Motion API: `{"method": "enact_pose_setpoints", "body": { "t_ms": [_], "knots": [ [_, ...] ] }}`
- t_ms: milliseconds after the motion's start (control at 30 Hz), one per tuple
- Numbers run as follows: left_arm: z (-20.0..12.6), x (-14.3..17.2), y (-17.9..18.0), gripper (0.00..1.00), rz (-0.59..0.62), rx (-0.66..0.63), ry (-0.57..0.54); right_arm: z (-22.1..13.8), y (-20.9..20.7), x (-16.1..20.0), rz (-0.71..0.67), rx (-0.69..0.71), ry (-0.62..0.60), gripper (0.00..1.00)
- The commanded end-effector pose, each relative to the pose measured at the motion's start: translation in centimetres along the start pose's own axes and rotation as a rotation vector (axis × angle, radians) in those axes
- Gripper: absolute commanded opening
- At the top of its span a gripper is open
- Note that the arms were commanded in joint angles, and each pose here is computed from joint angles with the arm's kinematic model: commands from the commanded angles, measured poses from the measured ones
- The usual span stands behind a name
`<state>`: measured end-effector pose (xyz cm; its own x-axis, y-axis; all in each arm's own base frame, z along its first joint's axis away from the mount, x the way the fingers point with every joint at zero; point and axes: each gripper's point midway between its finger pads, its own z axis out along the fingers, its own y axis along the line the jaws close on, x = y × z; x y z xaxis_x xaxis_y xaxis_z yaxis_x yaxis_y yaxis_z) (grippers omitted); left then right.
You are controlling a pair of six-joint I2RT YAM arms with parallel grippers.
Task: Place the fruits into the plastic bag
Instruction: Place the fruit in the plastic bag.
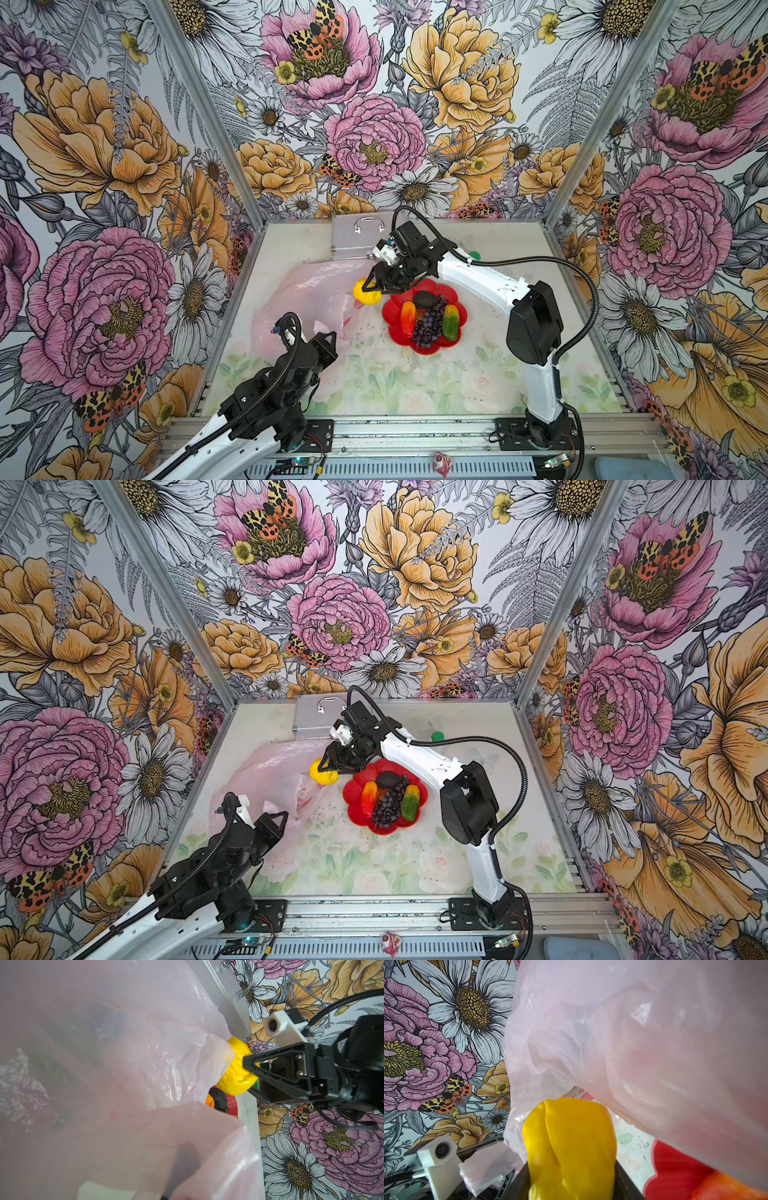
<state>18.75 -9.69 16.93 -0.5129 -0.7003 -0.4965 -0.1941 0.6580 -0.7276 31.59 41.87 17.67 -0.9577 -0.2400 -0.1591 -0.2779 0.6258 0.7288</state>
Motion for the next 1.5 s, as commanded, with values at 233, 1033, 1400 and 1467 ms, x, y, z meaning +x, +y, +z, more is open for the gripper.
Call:
{"method": "enact_pose_setpoints", "body": {
  "t_ms": [233,1033,1400,1467],
  "knots": [
    [-0.4,-0.7,-1.7,0.0,-0.007,0.047,-0.006,3.4,1.2,1.0,0.004,-0.035,0.072,0.48],
    [-0.6,-0.9,-1.7,0.0,-0.028,0.061,-0.017,3.3,7.7,0.4,-0.143,-0.174,0.069,0.86],
    [-0.2,-0.5,-1.3,0.0,-0.021,0.045,-0.009,-6.8,2.8,1.0,-0.065,-0.042,-0.099,0.83],
    [-0.2,-0.4,-1.2,0.0,-0.023,0.043,-0.008,-9.2,-0.3,1.8,0.006,0.047,-0.13,0.83]
  ]
}}
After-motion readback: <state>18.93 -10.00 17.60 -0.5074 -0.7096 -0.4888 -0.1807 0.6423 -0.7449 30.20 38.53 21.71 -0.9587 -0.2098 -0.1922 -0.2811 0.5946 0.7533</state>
